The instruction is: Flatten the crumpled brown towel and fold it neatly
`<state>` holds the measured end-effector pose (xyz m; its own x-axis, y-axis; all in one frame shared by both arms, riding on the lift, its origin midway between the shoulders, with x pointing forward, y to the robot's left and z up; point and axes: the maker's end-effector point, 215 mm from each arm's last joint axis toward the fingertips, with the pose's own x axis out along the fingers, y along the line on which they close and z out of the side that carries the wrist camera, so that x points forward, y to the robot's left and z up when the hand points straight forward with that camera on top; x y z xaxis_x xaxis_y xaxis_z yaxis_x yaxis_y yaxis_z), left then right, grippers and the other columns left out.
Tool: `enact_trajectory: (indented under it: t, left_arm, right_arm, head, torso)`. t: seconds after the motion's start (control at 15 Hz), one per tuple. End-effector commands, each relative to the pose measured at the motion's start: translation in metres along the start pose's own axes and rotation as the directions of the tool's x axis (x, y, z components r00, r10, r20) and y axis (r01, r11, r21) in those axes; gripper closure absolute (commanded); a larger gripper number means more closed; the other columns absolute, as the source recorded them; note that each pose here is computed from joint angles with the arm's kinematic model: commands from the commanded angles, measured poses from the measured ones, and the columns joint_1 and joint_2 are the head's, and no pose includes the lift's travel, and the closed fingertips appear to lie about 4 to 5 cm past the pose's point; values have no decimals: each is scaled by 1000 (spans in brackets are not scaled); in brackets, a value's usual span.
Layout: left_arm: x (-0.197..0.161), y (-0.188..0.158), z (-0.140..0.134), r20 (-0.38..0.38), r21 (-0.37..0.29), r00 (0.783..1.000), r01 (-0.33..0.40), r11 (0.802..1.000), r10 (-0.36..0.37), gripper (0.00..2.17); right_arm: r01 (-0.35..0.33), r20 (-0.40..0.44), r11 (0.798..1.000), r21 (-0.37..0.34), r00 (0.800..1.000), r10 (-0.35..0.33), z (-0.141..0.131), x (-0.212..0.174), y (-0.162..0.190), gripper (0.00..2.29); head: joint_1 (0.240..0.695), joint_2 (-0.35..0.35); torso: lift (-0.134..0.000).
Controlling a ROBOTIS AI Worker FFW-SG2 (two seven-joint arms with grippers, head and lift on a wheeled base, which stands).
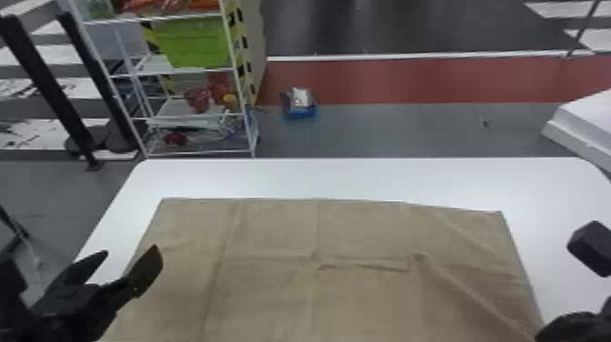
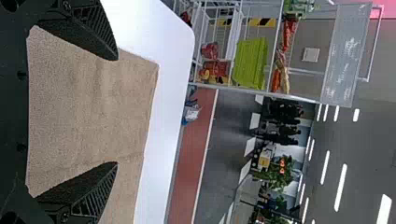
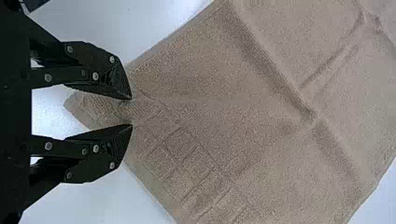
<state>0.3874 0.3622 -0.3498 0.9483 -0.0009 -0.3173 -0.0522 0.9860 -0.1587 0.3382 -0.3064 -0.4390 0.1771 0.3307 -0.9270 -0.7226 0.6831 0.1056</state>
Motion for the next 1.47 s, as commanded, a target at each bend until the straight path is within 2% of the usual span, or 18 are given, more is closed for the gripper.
enact_trajectory:
  t: [0.0, 0.13, 0.2, 0.4, 0.47, 0.53, 0.73, 0.93, 1.2, 1.27, 1.4]
  left_arm:
    - [0, -1, 1, 3, -4, 1000, 0, 1000, 1, 90]
    - [2, -2, 3, 7, -5, 1000, 2, 1000, -2, 90]
    - [3, -2, 3, 9, -6, 1000, 3, 1000, -3, 90]
    - [3, -2, 4, 10, -4, 1000, 3, 1000, -3, 90]
    - [3, -1, 3, 9, -4, 1000, 1, 1000, -1, 90]
    - [3, -1, 3, 8, -6, 1000, 1, 1000, -1, 90]
    - [3, -1, 0, 3, -7, 1000, 2, 1000, -2, 90]
    - [3, -1, 0, 3, -7, 1000, 2, 1000, -2, 90]
    - [3, -1, 1, 5, -7, 1000, 2, 1000, -2, 90]
    - [3, -1, 0, 3, -7, 1000, 2, 1000, -2, 90]
    - [3, -1, 0, 3, -7, 1000, 2, 1000, -2, 90]
  right_arm:
    - [6, -21, 999, -39, 1000, -7, -12, -8, 4, 977]
    - [21, -41, 998, -66, 999, -23, -20, -6, 1, 977]
    - [23, -48, 998, -67, 998, -26, -22, -4, 1, 792]
    - [35, -43, 997, -68, 998, -38, -20, -5, -2, 745]
    - [40, -42, 997, -60, 998, -43, -20, -7, -4, 525]
    - [41, -42, 998, -57, 998, -43, -20, -8, -5, 515]
    - [45, -54, 997, -64, 997, -48, -23, -7, -5, 562]
    - [47, -69, 997, -66, 996, -52, -28, -4, -6, 802]
    - [45, -81, 997, -62, 995, -50, -32, -1, -7, 819]
    - [45, -81, 997, -66, 995, -51, -32, -1, -8, 964]
    - [48, -80, 997, -67, 995, -53, -31, -2, -8, 971]
  head:
    - [695, 90]
    - [695, 82]
    - [695, 76]
    - [695, 65]
    - [695, 62]
    - [695, 62]
    - [695, 59]
    - [695, 56]
    - [695, 50]
    - [695, 49]
    - [695, 48]
  torso:
    - [-124]
    - [-124]
    - [-124]
    - [-124]
    - [-124]
    - [-124]
    - [-124]
    - [-124]
    - [-124]
    - [-124]
    - [-124]
